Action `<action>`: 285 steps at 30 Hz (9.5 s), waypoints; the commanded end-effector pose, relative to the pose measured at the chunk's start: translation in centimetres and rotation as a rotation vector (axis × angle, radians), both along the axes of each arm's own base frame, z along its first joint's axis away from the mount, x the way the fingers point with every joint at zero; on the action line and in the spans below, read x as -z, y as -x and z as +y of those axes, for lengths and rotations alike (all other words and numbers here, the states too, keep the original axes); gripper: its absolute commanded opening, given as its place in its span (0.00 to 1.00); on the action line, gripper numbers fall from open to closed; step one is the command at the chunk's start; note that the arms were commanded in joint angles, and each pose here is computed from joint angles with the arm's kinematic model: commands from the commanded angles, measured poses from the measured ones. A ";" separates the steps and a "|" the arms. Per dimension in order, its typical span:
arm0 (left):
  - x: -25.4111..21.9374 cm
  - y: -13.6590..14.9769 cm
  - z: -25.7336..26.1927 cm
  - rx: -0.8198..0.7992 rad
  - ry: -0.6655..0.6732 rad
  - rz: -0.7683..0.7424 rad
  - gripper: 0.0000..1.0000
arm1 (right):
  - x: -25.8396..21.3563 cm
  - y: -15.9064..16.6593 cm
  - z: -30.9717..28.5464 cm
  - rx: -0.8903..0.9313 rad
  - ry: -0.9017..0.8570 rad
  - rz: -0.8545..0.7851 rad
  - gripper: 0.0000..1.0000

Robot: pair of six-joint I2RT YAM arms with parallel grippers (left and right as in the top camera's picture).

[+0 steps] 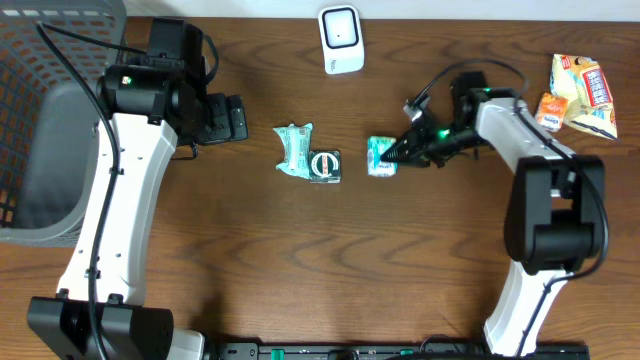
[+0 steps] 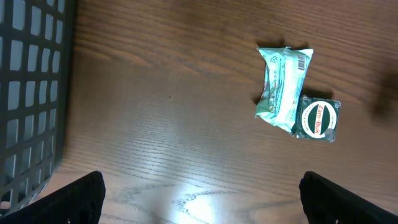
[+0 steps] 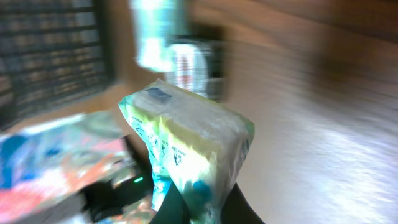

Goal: Scan the item barcode

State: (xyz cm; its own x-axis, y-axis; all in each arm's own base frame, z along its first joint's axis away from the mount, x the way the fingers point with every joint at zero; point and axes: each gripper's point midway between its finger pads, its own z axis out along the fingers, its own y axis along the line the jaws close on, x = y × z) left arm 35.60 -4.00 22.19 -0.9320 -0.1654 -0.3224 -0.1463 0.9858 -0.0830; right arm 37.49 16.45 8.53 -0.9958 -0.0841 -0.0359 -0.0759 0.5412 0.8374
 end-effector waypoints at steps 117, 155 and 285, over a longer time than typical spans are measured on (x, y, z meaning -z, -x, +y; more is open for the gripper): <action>0.3 0.0 0.1 0.002 -0.008 0.010 0.98 | -1.6 -15.3 -32.6 0.512 1.213 -0.264 0.99; 0.3 0.0 0.1 0.002 -0.008 0.010 0.98 | 0.4 -4.5 15.1 -0.055 0.732 -0.312 0.88; 0.3 0.0 0.1 0.002 -0.008 0.010 0.98 | 6.9 2.0 1.8 -0.512 0.477 -0.073 0.38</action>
